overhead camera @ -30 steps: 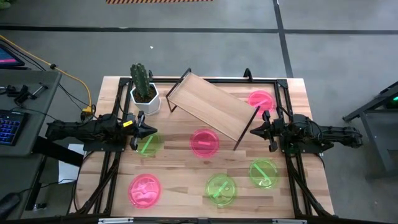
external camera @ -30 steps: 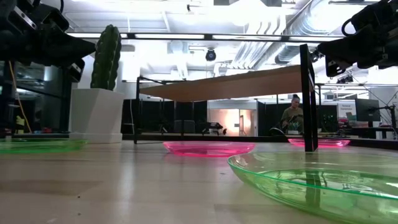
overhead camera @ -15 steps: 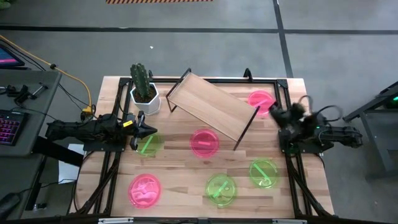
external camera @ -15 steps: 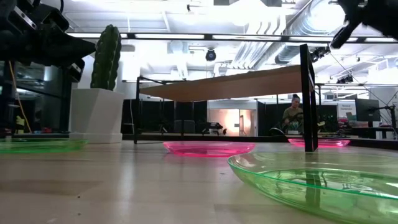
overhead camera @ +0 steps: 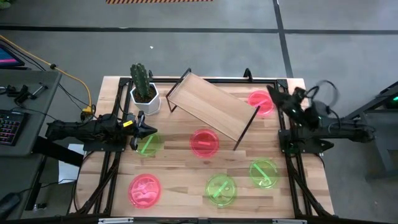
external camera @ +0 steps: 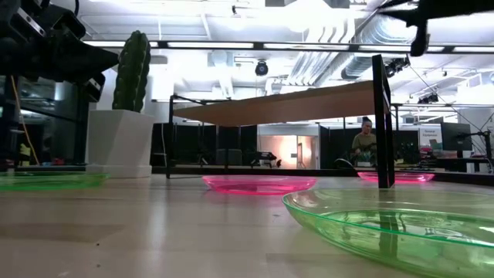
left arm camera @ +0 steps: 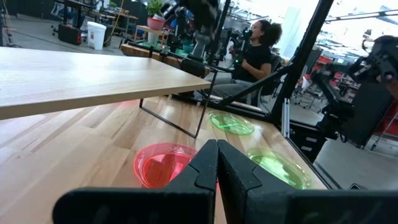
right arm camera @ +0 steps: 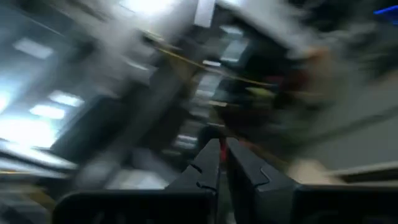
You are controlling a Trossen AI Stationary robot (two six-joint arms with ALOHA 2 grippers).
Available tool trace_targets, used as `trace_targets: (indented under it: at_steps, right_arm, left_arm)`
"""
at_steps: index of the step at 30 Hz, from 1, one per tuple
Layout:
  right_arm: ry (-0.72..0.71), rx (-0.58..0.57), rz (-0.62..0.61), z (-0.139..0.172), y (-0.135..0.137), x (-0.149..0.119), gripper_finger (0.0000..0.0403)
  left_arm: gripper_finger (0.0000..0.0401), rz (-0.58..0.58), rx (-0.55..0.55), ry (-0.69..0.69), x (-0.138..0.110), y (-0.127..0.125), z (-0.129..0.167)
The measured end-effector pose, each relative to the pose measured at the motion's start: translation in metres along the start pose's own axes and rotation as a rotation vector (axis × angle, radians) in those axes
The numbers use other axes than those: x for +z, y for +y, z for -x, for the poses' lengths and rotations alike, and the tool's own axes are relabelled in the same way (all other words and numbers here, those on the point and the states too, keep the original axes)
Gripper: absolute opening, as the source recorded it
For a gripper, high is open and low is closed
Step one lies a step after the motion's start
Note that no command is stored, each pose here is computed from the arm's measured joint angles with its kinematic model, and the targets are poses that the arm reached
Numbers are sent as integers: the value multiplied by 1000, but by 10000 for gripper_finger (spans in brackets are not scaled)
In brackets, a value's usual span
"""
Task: Place and stack plates onto a shelf
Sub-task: Put the top right light pink plate on the shelf
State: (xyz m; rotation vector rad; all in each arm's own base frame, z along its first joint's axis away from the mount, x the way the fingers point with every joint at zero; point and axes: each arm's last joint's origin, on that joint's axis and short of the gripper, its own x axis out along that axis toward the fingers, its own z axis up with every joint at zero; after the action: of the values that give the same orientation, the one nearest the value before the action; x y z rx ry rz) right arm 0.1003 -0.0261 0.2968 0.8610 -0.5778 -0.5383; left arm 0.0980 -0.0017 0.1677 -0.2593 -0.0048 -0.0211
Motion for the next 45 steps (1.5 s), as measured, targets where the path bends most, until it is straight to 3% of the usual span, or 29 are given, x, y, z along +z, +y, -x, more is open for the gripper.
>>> trace_targets:
  at_steps: [4, 10, 14, 19, 31, 34, 39, 45]
  right_arm:
    - [106, -367, 170, -28, 10, 11, 50]
    - [224, -854, 251, -70, -7, 43, 127]
    - [322, -1173, 204, -85, -44, 52, 167]
    - [450, -1378, 109, -87, -86, 37, 196]
    - [368, -1651, -55, -44, -145, -4, 201]
    - [338, -1660, -130, -33, -159, -15, 201]
    - [238, -1582, -256, -26, -178, -28, 201]
    - [143, -1554, -306, -21, -187, -34, 201]
  left_arm:
    - [1, 0, 0, 0, 0, 0, 0]
    - [1, 0, 0, 0, 0, 0, 0]
    - [1, 0, 0, 0, 0, 0, 0]
    - [1, 0, 0, 0, 0, 0, 0]
    - [1, 0, 0, 0, 0, 0, 0]
    - [1, 0, 0, 0, 0, 0, 0]
    - [1, 0, 0, 0, 0, 0, 0]
    - [1, 0, 0, 0, 0, 0, 0]
